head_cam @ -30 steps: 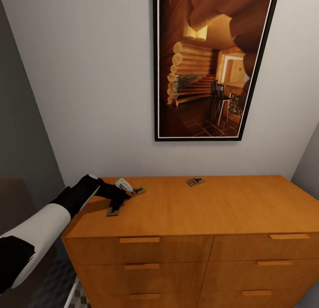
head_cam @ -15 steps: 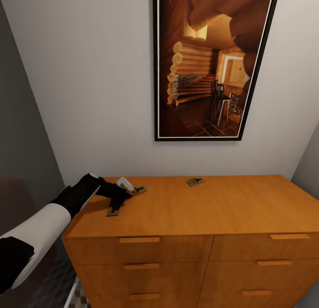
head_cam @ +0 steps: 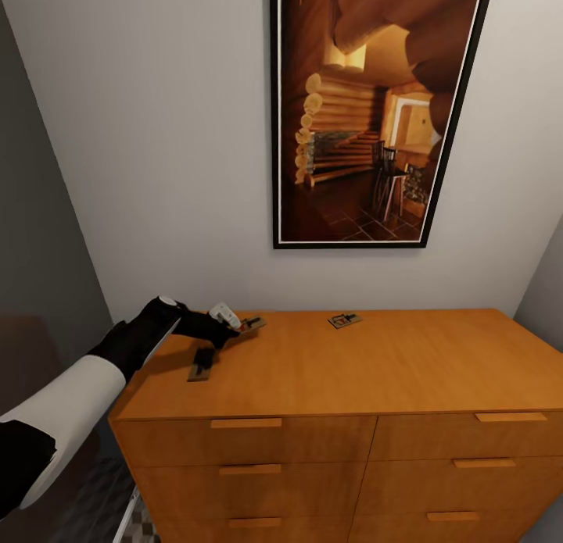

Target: Take the four mousetraps from the cabinet in the bathroom and place them on the bathroom floor. Make sure all four end up on the same floor surface, and ensure that at least two of them are either under or directly next to the same bathroom sink.

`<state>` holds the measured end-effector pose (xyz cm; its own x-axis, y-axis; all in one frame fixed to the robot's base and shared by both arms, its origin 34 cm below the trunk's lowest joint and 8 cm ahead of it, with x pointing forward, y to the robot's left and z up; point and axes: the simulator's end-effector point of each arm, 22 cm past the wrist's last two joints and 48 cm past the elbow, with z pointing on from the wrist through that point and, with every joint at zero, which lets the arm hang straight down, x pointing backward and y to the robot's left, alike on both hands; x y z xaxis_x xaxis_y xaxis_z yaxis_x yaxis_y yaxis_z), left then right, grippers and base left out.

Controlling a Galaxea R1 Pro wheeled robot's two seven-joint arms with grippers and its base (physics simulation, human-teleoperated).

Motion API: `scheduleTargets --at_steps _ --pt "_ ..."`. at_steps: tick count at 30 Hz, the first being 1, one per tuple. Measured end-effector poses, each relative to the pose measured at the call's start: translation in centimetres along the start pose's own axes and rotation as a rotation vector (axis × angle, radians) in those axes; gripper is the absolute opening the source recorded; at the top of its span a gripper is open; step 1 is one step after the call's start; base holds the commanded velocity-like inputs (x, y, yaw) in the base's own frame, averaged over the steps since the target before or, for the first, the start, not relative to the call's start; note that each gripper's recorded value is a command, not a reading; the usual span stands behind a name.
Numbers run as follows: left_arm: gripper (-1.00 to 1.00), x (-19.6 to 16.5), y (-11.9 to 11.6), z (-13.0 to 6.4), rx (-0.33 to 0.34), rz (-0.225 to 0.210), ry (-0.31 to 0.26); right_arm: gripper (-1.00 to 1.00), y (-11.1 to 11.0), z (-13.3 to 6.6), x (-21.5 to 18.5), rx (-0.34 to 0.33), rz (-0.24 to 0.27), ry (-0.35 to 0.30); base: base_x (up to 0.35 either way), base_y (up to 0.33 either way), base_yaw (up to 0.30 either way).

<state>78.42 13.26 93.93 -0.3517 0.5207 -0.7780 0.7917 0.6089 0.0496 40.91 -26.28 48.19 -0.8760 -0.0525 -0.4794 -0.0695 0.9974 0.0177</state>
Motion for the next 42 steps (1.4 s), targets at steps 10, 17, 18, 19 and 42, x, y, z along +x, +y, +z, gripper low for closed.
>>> scheduleTargets --at_steps 10,17,18,19,42 --pt "-1.0 -0.6 -0.21 -0.18 -0.001 0.011 -0.004 -1.0 -0.1 -0.01 0.02 0.001 0.0 0.0 -0.001 0.0 0.0" --pt "-1.0 -0.44 -0.18 -0.1 -0.001 0.009 0.0 -1.0 -0.13 0.01 0.03 0.002 0.001 0.001 -0.17 0.0 0.0" --pt "-1.0 -0.43 -0.18 -0.09 -0.001 0.009 0.0 -1.0 -0.12 0.02 0.02 0.002 0.0 0.0 -0.304 0.0 0.0" --pt "-1.0 -0.42 -0.18 -0.08 -0.001 0.009 0.0 -1.0 -0.13 0.02 0.03 0.002 0.001 0.001 -0.31 0.0 0.0" --pt "-1.0 -0.39 -0.14 -0.05 -0.003 0.008 0.0 -1.0 -0.46 0.0 0.02 0.006 0.0 0.001 -0.33 -0.073 0.0"
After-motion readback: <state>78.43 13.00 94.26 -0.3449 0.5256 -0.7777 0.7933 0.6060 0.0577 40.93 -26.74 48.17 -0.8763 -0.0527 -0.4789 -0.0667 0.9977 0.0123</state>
